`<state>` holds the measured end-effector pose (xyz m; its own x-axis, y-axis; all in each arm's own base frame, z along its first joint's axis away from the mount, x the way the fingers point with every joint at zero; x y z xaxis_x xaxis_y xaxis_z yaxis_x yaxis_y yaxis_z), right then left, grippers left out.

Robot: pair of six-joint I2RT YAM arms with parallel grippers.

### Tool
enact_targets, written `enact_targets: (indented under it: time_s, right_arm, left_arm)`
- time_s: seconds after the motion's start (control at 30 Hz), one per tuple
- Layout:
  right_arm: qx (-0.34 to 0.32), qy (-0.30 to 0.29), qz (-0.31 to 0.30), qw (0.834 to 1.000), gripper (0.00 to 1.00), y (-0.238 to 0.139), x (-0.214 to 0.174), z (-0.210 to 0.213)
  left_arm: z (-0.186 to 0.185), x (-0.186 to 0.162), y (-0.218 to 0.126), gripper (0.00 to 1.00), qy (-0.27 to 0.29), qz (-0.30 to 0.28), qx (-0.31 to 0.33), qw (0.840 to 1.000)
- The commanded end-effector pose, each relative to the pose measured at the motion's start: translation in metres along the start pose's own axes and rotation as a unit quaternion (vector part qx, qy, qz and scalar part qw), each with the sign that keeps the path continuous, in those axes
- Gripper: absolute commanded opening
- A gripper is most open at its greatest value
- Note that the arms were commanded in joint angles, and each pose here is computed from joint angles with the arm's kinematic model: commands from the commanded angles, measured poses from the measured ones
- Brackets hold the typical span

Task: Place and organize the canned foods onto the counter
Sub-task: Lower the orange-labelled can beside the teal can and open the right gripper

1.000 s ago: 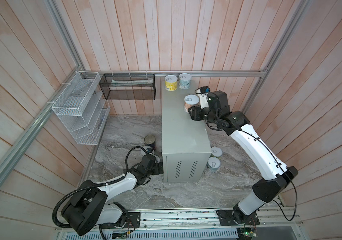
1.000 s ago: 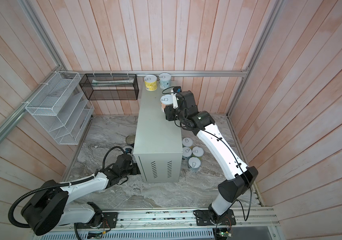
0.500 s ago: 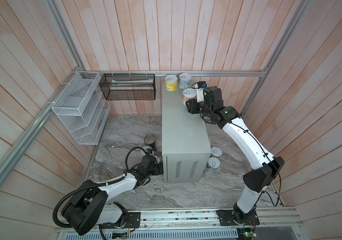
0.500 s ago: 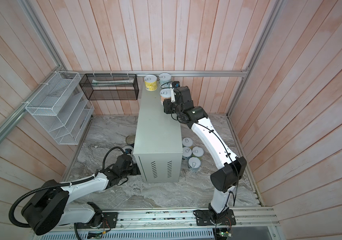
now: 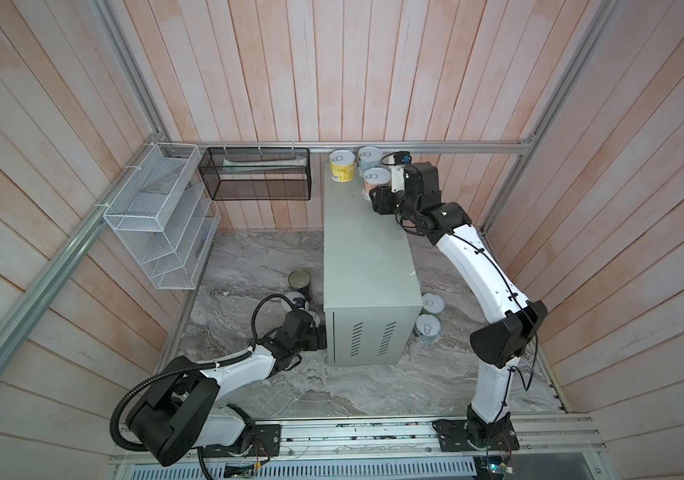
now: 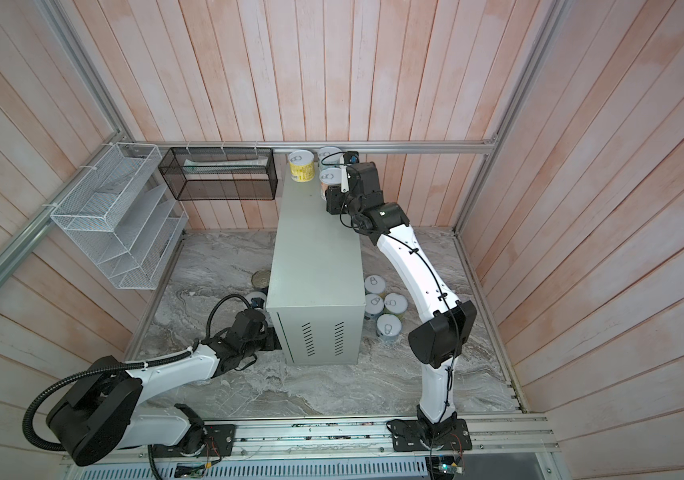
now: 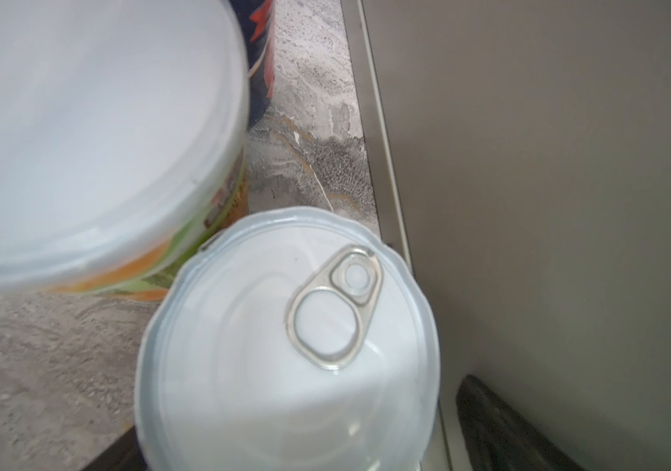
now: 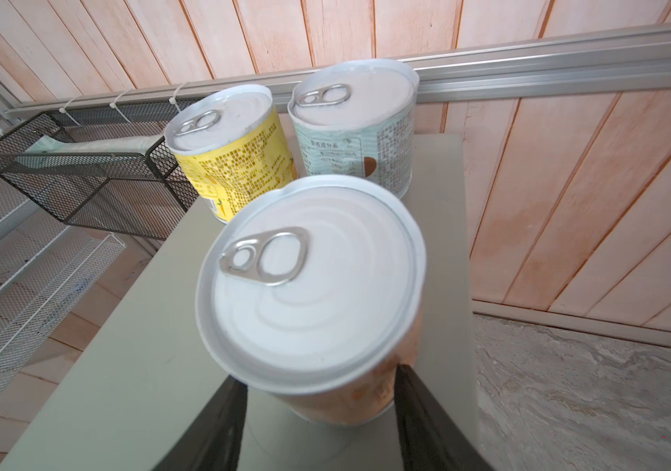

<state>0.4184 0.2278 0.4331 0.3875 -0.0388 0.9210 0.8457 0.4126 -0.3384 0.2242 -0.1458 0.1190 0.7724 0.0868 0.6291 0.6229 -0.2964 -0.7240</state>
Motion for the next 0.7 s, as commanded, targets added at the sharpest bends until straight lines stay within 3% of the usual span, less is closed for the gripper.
enact_targets:
  time_s: [0.0,0.67]
  right_arm:
    - [0.000,0.003,-0.006,1.000,0.57,0.006,0.004,-0.001]
    - [-0.029,0.024,-0.001,0.999,0.58,0.020,0.003,-0.012]
  left_arm:
    - [0.000,0.000,0.003,1.00,-0.006,-0.004,-0.005,1.000]
    - [0.001,-0.003,0.008,1.00,-0.009,0.001,0.000,1.000]
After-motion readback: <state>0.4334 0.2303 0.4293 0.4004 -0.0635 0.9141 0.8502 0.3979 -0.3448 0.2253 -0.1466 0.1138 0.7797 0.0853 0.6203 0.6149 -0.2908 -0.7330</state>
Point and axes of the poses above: each gripper's point midway between its finger pads, its own y axis out along the fingers, its own z axis along the line the jaws close on, x = y × z, the point moved 10 cm from there along -y, back along the fingers, and after that the axes turned 2 degrees about -y, right-handed, at the moved point
